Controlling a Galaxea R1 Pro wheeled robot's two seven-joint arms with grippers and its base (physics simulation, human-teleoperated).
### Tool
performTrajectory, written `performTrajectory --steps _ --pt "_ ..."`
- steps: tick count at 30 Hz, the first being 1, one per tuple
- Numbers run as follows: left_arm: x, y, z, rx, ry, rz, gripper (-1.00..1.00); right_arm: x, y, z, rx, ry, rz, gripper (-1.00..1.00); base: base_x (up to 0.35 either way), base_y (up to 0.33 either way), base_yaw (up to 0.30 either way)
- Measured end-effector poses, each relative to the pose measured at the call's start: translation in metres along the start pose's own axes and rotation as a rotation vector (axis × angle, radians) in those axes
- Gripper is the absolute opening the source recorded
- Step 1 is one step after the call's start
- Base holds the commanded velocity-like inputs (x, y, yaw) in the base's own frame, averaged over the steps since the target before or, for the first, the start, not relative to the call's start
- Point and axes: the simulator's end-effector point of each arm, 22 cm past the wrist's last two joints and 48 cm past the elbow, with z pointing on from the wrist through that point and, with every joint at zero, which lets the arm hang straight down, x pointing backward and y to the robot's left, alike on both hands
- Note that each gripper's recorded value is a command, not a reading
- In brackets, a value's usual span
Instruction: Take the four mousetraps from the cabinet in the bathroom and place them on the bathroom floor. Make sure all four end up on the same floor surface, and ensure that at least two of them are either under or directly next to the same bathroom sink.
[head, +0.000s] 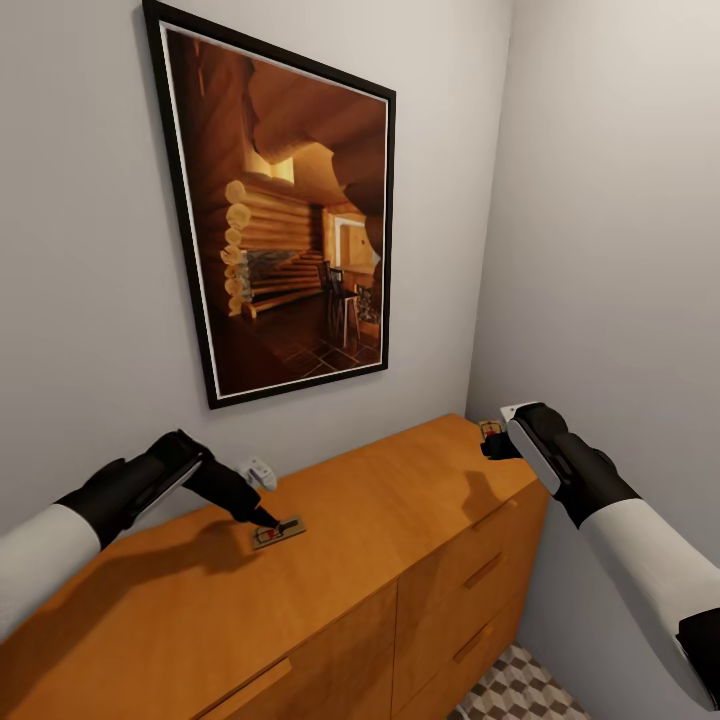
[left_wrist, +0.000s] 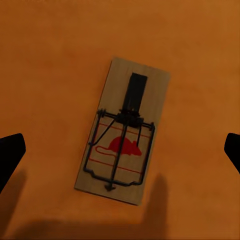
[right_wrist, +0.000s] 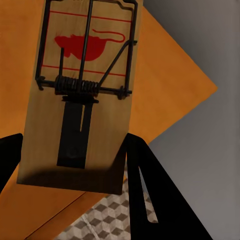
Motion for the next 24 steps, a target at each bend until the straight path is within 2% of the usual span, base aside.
performTrajectory --steps 5,13,24 --pt "0.001 -0.001 0.009 -0.012 0.025 0.01 1.0 0.0 0.0 0.0 0.0 0.0 0.0 -1.0 0.0 0.0 0.0" --pt "0.009 0.0 0.024 -0.011 0.056 -0.017 1.0 0.0 -0.001 0.0 0.001 0.001 0.0 -1.0 0.0 0.0 0.0" --pt "0.01 0.0 0.028 -0.009 0.062 -0.027 1.0 0.002 -0.006 0.001 0.009 0.004 0.001 -1.0 0.0 0.0 0.0"
